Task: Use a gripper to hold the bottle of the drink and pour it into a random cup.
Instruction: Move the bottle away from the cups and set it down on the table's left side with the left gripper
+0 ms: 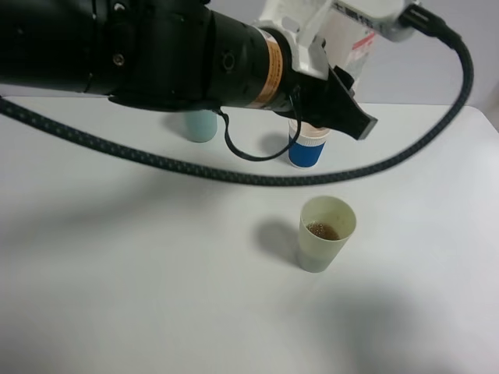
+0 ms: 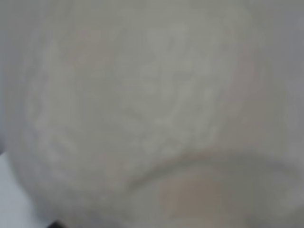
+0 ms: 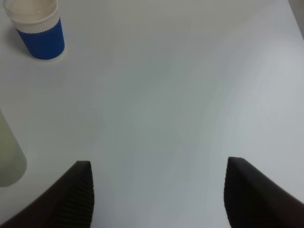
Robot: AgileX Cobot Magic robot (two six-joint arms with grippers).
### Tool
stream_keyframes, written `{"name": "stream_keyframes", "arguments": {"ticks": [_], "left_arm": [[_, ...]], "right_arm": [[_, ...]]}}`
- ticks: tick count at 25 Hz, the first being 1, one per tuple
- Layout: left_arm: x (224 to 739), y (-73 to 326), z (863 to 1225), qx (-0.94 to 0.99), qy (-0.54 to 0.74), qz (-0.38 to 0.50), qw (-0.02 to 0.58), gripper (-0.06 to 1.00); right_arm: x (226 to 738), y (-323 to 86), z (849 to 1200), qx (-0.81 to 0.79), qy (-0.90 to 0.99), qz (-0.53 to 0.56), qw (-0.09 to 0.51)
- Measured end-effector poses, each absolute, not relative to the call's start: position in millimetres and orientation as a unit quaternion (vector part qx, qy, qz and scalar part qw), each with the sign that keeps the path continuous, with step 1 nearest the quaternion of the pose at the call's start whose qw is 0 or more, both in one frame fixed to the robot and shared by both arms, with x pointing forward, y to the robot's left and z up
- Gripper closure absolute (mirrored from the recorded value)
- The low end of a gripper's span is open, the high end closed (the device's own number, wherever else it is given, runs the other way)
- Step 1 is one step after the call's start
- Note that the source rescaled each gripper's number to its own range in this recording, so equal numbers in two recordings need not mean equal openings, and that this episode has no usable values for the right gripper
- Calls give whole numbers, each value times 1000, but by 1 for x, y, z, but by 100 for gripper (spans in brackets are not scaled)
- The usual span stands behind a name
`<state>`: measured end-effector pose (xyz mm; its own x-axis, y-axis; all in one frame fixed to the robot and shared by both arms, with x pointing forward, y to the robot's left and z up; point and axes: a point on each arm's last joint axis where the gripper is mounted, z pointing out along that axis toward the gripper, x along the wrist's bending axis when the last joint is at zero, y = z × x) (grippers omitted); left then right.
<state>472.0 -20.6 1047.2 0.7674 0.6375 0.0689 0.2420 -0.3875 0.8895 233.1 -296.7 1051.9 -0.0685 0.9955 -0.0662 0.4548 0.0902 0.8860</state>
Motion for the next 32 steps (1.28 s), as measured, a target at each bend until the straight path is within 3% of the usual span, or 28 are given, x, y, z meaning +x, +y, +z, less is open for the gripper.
{"name": "stream_keyframes", "arguments": {"ticks": [8, 19, 32], "left_arm": [[491, -5, 1051, 787, 315, 179, 499, 94], [511, 21, 1045, 809, 311, 195, 460, 94], [500, 122, 1012, 718, 392, 263, 512, 94]], "right_arm": [[233, -297, 1052, 570, 636, 360, 375], [233, -297, 1052, 570, 636, 360, 375], [233, -297, 1052, 570, 636, 360, 375]]}}
